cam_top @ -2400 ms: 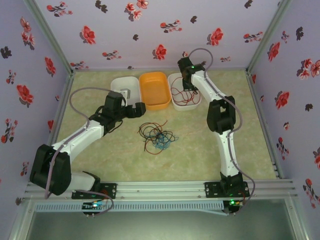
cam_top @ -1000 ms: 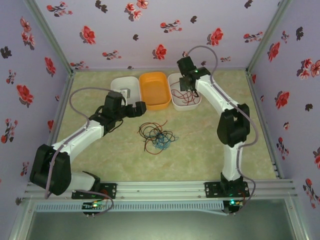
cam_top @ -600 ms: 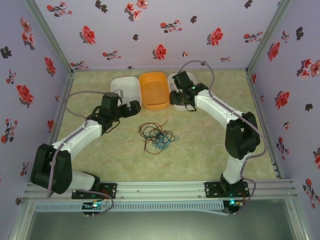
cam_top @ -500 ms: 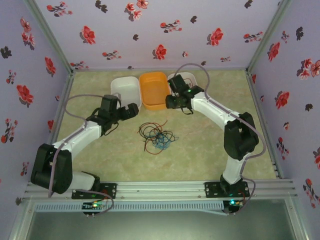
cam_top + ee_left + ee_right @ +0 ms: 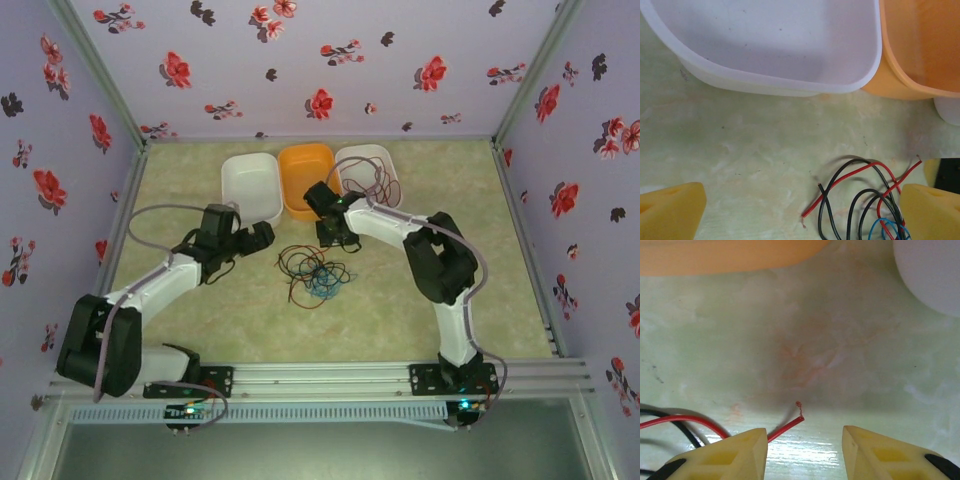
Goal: Untangle the cables
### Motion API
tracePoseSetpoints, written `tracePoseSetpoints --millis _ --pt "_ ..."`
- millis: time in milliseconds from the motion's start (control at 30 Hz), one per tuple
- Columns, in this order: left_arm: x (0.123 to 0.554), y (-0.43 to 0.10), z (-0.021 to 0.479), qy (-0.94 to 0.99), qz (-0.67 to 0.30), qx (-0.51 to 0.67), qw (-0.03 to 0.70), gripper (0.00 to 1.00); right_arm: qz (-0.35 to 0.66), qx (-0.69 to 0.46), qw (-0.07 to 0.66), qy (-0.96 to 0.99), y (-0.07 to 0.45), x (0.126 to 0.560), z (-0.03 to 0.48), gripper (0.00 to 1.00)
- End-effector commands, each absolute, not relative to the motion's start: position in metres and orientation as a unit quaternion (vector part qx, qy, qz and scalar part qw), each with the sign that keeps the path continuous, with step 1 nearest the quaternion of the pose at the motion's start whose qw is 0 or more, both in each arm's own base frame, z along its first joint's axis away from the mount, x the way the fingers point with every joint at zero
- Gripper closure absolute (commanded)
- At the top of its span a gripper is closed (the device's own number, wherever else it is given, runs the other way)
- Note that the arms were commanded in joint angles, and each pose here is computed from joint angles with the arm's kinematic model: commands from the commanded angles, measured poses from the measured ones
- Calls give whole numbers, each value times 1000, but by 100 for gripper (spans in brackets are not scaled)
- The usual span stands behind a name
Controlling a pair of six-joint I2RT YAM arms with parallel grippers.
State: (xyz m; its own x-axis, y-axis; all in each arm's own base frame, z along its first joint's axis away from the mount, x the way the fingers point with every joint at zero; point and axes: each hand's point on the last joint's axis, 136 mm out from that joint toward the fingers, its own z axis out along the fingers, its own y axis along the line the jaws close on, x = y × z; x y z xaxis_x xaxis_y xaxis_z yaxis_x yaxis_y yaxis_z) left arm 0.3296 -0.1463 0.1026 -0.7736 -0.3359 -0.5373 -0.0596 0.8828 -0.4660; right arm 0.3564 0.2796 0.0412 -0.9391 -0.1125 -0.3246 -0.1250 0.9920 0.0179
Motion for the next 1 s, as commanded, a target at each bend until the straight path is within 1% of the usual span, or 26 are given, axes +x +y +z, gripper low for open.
tracePoseSetpoints --millis 0,200,433,900,967 --pt "332 -148 111 907 -229 -111 336 0 3 -32 170 985 278 362 39 55" --pt "337 -151 116 904 -234 -108 340 0 -1 -28 163 986 283 364 24 57" --pt "339 -154 116 905 -236 -104 339 0 19 -37 152 987 297 360 14 59" --pt "342 -156 114 905 -239 -103 335 0 18 -39 147 988 302 359 2 79" --pt "341 -157 113 906 -240 -103 334 0 19 -39 148 988 302 359 2 84"
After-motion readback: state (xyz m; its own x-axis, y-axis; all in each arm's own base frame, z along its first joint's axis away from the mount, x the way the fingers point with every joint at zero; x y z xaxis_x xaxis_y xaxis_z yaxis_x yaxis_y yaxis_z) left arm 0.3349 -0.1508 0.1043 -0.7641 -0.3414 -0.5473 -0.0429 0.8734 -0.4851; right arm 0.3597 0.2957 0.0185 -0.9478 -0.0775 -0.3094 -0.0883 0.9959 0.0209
